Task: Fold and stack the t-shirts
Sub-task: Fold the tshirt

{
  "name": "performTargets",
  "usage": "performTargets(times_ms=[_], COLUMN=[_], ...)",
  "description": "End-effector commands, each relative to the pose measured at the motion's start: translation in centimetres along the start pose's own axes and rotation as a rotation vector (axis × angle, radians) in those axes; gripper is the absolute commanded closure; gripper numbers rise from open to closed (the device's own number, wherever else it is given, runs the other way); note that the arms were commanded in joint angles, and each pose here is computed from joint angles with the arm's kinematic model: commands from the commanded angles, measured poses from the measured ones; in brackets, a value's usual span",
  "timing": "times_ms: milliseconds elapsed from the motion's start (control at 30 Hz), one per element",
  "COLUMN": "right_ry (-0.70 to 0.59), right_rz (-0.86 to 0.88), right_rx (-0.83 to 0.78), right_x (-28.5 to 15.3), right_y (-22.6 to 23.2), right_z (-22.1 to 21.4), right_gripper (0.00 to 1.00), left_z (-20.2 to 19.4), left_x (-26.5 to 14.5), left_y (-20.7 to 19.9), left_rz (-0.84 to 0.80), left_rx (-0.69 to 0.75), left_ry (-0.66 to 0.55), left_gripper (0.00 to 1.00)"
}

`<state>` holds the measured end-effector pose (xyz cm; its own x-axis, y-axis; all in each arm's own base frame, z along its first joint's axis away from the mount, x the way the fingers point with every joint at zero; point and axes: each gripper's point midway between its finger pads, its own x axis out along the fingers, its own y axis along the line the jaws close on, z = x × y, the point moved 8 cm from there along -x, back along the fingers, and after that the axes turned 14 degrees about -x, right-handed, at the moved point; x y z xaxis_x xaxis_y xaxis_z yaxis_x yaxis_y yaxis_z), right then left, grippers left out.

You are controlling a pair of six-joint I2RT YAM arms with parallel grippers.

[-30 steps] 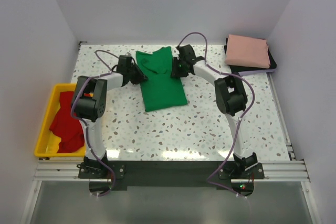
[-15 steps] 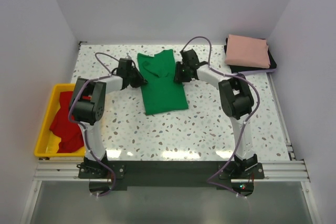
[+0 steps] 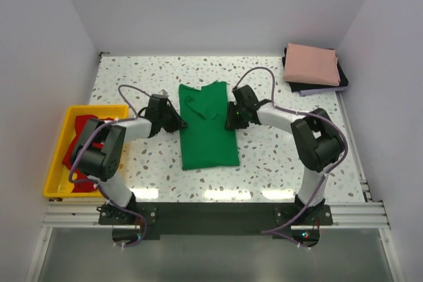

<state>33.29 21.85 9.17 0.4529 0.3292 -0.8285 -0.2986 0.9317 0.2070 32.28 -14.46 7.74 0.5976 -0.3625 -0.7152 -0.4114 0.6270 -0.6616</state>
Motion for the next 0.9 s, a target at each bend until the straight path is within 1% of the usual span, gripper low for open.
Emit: performTargets(times_ms=[0, 33, 100, 200, 267, 333, 367, 400, 533, 633, 733, 767, 833, 867], right_ry=[0.097, 0.076, 0.078, 0.078, 0.066, 0.041, 0.033, 0.022, -0.015, -0.051, -0.072, -0.053, -0.073, -0.054], right_rz=[-0.075, -0.065, -0.040, -0.044, -0.042, -0.038, -0.038, -0.040, -0.044, -0.033, 0.016, 0.048, 0.097, 0.115], right_rx=[0.029, 0.031, 0.039, 0.037, 0.027, 0.017, 0.010, 0.008, -0.005, -0.006, 0.001, 0.009, 0.015, 0.021], right_x=[-1.5, -2.5, -3.4, -4.1, -4.8, -5.4, -5.8, -6.2, -7.9, -9.1, -10.1, -10.2, -11.0, -10.9], right_y=[-0.9, -0.7, -0.6, -0.8, -0.7, -0.4, -0.3, -0.2, 0.1, 0.3, 0.6, 0.8, 1.4, 1.6], right_z=[-4.9, -4.9, -6.2, -6.6, -6.2, -5.1, -4.5, -4.1, -2.9, -2.5, -2.9, -3.7, -4.2, -5.2], right_gripper=[0.62, 0.62, 0.61, 0.59, 0.57, 0.56, 0.56, 0.55, 0.53, 0.53, 0.53, 0.53, 0.53, 0.53], left_z=[-1.9, -2.5, -3.3, -3.2, -2.8, -1.9, -1.9, -1.1, 0.1, 0.0, -1.1, -2.2, -3.7, -5.3], left_x=[-1.5, -2.2, -2.9, -3.9, -4.4, -4.8, -5.1, -5.3, -6.5, -7.2, -8.0, -8.0, -8.4, -8.4], left_y=[2.6, 3.0, 3.8, 3.5, 2.8, 1.2, 1.4, 0.2, -2.2, -3.3, -3.8, -4.0, -4.4, -4.4], left_rz=[0.095, 0.090, 0.092, 0.070, 0.052, 0.021, 0.054, 0.034, -0.014, -0.066, -0.124, -0.142, -0.170, -0.174], left_rx=[0.003, 0.007, 0.005, 0.021, 0.043, 0.066, 0.078, 0.090, 0.124, 0.142, 0.155, 0.168, 0.185, 0.208], left_ry=[0.002, 0.008, 0.018, 0.005, -0.008, -0.036, -0.023, -0.045, -0.076, -0.048, 0.009, 0.037, 0.082, 0.120], left_gripper=[0.85, 0.85, 0.85, 0.85, 0.84, 0.82, 0.80, 0.78, 0.73, 0.73, 0.73, 0.73, 0.73, 0.73])
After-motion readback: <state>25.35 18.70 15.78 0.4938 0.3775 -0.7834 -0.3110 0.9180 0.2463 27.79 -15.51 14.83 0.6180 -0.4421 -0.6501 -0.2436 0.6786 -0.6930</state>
